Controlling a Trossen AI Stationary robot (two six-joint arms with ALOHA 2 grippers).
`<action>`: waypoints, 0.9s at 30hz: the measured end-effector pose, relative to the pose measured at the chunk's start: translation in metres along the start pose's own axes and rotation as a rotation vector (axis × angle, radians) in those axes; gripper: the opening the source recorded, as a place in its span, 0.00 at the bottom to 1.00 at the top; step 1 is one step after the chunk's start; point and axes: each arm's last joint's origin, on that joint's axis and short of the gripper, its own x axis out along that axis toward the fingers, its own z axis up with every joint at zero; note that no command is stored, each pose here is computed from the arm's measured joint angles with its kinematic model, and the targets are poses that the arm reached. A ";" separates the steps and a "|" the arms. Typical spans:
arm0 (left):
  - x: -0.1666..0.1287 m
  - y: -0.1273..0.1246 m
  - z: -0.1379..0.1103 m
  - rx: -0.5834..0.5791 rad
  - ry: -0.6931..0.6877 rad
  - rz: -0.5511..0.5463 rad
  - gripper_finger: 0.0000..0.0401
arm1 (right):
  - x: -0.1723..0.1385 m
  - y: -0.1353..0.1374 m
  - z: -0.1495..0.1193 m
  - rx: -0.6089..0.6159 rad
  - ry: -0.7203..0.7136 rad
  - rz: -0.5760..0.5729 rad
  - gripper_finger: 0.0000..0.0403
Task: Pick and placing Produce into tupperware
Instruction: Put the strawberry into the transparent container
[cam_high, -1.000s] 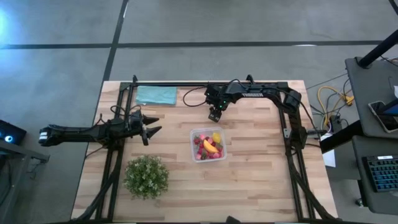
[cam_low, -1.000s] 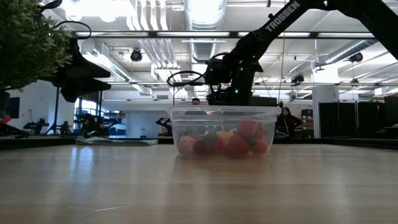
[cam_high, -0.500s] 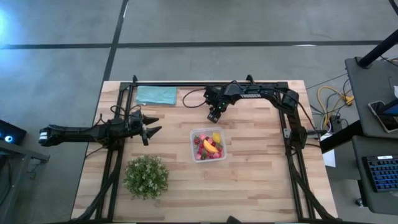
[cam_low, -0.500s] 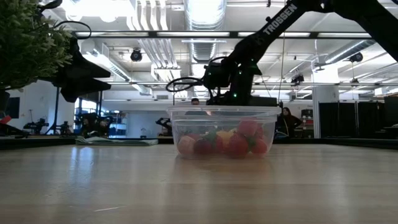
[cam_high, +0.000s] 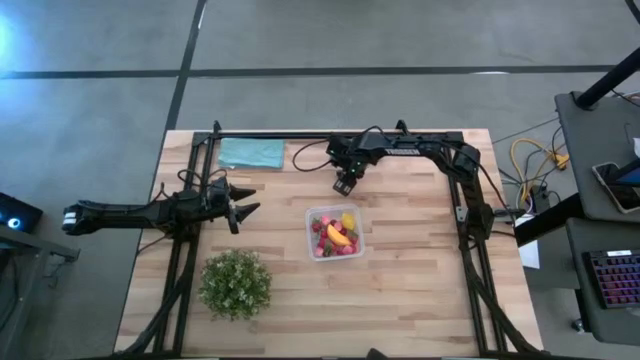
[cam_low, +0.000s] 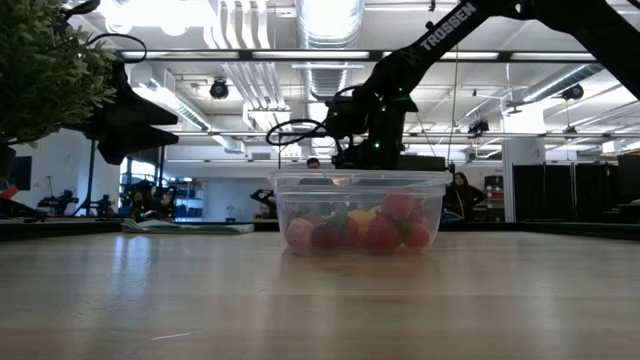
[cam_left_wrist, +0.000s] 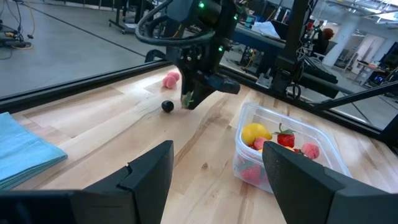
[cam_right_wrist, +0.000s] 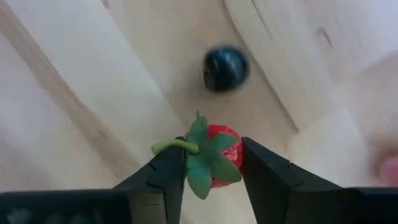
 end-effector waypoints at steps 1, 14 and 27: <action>0.000 0.000 0.000 0.000 0.000 0.000 0.58 | -0.002 0.000 -0.001 0.005 0.024 0.005 0.34; 0.000 0.000 0.000 0.000 0.000 0.000 0.58 | -0.078 0.036 -0.011 0.089 -0.037 0.282 0.33; 0.000 0.000 0.000 0.000 -0.002 -0.001 0.58 | -0.092 0.140 -0.047 0.096 -0.005 0.352 0.37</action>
